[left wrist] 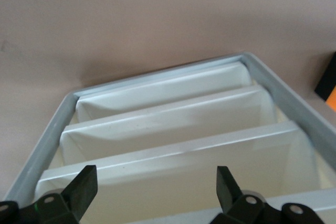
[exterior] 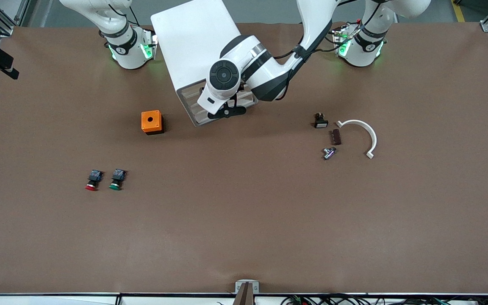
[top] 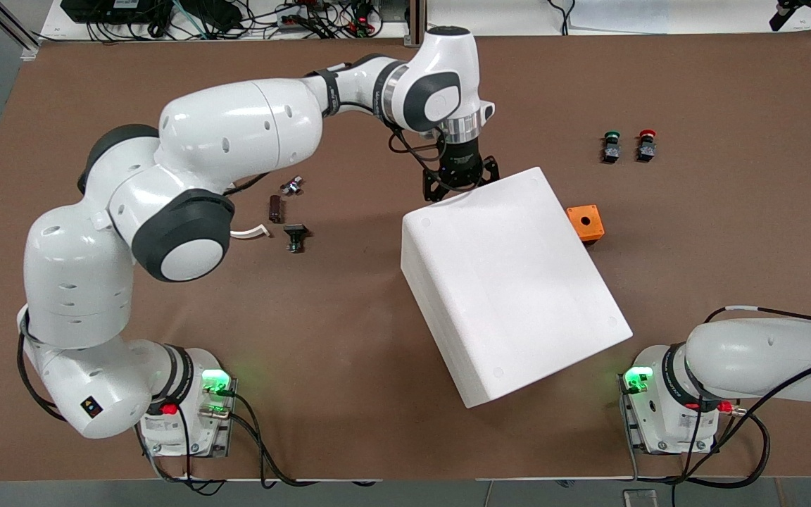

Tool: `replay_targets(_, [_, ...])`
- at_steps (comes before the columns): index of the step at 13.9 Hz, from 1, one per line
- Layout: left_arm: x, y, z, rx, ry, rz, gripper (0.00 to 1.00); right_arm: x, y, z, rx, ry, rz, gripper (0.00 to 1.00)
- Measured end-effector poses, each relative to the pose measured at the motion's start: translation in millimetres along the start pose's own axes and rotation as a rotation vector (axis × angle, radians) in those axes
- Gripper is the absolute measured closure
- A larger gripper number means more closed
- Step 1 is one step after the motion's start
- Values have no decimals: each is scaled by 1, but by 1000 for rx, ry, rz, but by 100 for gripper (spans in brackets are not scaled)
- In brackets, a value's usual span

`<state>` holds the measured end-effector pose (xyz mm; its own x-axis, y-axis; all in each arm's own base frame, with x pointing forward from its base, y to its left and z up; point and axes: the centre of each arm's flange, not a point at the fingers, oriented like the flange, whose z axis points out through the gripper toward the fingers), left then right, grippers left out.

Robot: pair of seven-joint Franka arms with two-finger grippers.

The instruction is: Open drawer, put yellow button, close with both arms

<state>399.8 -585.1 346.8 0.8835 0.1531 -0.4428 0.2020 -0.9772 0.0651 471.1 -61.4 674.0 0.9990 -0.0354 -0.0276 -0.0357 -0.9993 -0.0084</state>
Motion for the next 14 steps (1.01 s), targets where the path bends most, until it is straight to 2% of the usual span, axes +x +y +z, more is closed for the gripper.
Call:
replay_targets(7, [74,-67,-128,-165,80,-137,0,-2,11,0,8,-4,13,0])
replay_targets(11, [97,-112,-169,-158,60,-201,0,-2,8,0,7,-4,6,0])
replay_targets(14, [106,-129,-177,-136,62,-222,0,-1,8,0,7,-5,3,0])
